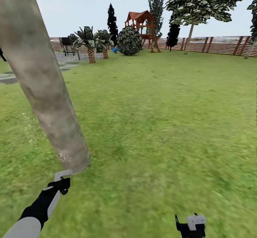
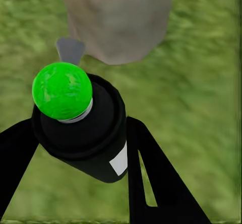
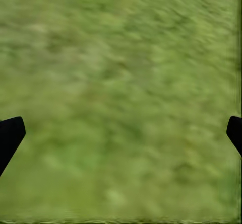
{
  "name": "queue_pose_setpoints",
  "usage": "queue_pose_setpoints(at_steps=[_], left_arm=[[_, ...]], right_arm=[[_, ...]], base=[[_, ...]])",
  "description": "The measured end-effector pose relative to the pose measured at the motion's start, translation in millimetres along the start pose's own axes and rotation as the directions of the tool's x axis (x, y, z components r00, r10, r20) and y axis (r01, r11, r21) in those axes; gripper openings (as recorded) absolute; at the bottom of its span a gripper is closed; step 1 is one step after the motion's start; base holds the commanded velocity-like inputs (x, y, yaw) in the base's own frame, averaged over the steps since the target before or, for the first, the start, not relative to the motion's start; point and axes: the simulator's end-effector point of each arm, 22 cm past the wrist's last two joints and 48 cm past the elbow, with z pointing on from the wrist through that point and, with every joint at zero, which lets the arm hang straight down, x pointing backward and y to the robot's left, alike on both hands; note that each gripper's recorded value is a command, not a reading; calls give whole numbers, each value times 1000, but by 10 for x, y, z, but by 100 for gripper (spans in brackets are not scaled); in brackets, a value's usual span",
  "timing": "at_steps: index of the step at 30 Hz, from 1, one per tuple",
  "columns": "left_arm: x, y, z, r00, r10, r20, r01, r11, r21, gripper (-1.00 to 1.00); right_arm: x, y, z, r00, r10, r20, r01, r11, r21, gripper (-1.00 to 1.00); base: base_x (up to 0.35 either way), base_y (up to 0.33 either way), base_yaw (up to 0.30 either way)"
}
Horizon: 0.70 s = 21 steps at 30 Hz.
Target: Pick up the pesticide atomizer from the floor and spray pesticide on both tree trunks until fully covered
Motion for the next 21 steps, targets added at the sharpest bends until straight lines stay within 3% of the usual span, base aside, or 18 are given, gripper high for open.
queue_pose_setpoints(at_steps=[7, 9, 13, 15, 16, 18, 21], left_arm=[[-58, 66, 0, 1000, 4, 11, -4, 1000, -6, -100], [-138, -50, 2, 1000, 11, 15, -11, 1000, 15, -100], [-533, -95, -51, 998, 2, 60, -4, 1000, 23, -100], [-822, 48, -126, 997, 6, 75, -6, 1000, 6, -100], [-1073, 203, -215, 995, 27, 96, -26, 1000, -18, -100], [-1179, 261, -266, 994, 32, 106, -29, 999, -23, -100], [-1306, -203, -340, 985, 114, 130, -124, 990, 67, -100]], right_arm=[[7, 2, -2, 1000, 0, -2, 0, 1000, 0, 100], [11, 2, -4, 1000, 0, -3, 0, 1000, -1, 100], [7, 2, -2, 1000, 0, -2, 0, 1000, -1, 100], [6, 3, -2, 1000, 0, -2, 0, 1000, -1, 100], [7, 4, -1, 1000, -1, -2, 1, 1000, -1, 100], [8, 3, -2, 1000, 0, -2, 0, 1000, -1, 100], [8, 2, -2, 1000, 0, -2, 0, 1000, 0, 100]], base=[[-27, -19, 232], [0, 0, 255], [0, 0, 68], [0, 0, 3], [0, 0, 0], [0, 0, 0], [0, 0, 0]])
